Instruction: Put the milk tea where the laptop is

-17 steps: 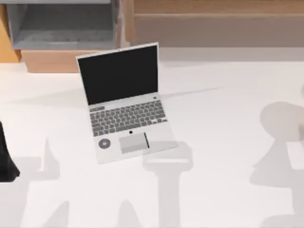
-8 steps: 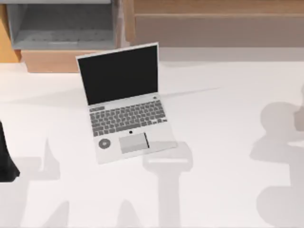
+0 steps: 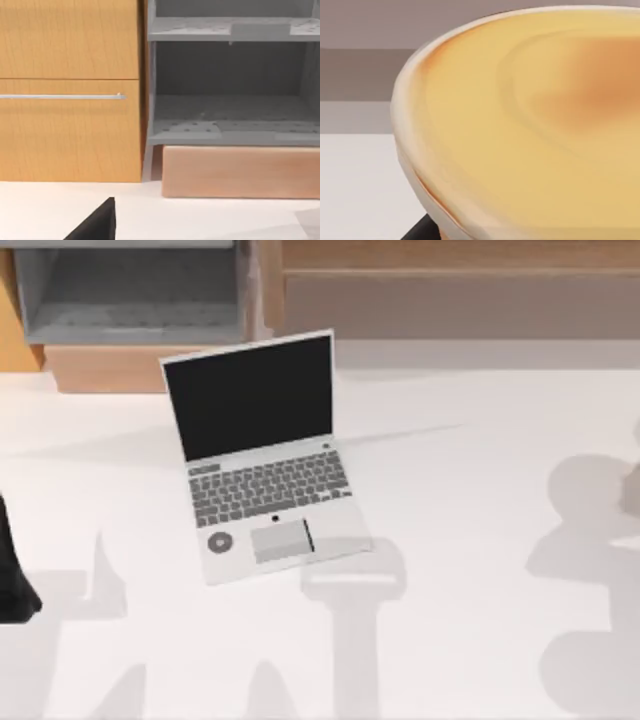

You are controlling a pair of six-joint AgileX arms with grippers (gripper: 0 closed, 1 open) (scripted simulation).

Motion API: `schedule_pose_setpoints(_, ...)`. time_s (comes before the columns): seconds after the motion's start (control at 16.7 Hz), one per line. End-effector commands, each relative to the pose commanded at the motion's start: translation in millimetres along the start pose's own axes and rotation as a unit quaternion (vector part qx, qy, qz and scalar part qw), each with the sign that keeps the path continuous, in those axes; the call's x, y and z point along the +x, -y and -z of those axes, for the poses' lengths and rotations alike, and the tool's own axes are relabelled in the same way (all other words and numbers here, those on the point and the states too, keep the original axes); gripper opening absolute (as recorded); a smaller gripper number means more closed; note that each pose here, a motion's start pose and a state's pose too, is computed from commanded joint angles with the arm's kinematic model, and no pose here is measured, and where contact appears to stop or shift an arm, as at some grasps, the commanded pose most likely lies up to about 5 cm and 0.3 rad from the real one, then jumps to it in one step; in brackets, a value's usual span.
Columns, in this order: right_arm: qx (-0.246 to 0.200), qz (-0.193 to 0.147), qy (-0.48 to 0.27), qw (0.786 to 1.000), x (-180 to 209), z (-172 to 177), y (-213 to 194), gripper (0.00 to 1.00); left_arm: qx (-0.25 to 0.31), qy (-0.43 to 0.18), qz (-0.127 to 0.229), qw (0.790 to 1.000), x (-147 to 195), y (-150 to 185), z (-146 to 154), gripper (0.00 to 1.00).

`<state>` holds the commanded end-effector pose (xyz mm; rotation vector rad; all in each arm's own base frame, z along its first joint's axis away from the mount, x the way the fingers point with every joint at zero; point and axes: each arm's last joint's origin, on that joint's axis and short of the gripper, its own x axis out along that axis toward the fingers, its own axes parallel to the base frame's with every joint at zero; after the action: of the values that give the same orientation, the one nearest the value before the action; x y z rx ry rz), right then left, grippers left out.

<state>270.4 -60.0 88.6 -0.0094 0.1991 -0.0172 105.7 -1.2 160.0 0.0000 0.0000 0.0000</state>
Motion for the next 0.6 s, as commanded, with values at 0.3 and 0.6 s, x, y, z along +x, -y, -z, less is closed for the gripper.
schedule_pose_setpoints(0.3,0.000,0.000,0.000,1.000,0.0,0.0,0.0,0.02,0.000,0.000,0.000,1.000,0.0,0.0,0.0,1.00)
schedule_pose_setpoints(0.6,0.000,0.000,0.000,1.000,0.0,0.0,0.0,0.00,0.000,0.000,0.000,1.000,0.0,0.0,0.0,1.00)
